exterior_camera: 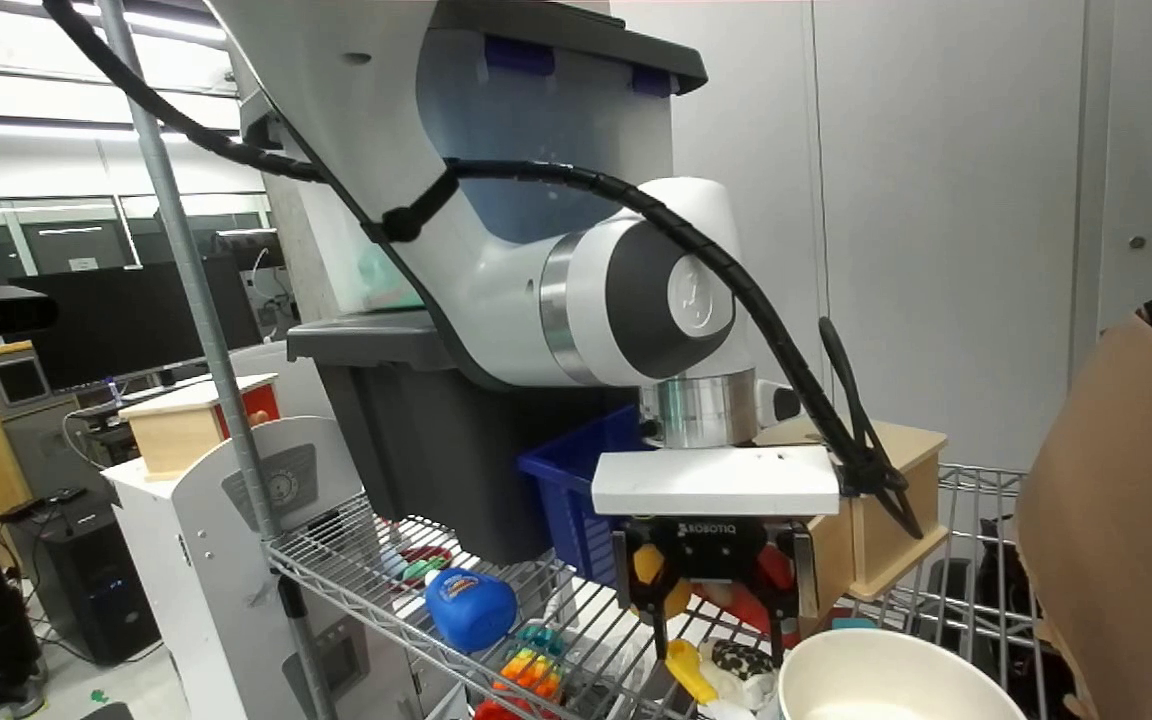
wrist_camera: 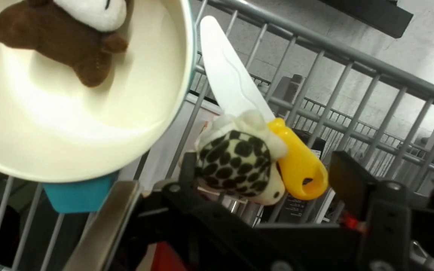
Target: Pick up the white object and put it in the chest drawer
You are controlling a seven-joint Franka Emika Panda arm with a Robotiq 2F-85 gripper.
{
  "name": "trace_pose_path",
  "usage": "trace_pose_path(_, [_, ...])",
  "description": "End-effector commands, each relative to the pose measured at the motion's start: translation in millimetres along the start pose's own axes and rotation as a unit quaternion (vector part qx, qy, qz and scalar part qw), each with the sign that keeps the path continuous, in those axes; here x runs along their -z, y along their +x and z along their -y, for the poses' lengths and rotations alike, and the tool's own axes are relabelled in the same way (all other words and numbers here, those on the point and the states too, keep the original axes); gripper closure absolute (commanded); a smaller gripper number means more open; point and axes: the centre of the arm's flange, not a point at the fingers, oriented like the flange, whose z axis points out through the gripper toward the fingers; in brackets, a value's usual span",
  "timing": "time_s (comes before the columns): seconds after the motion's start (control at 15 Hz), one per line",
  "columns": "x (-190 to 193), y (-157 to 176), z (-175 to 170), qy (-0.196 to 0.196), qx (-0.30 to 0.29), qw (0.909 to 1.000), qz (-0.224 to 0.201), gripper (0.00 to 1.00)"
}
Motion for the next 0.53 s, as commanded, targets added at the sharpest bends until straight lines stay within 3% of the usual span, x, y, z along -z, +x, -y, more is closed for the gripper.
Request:
trace_pose_path(0.0, [4.0, -10.6, 9.9, 0.005, 0.002, 0.9999, 0.009, 0.00])
trace_pose_path(0.47, [4.7, -17.7, 9.9, 0.006, 0.000, 0.9999, 0.013, 0.00])
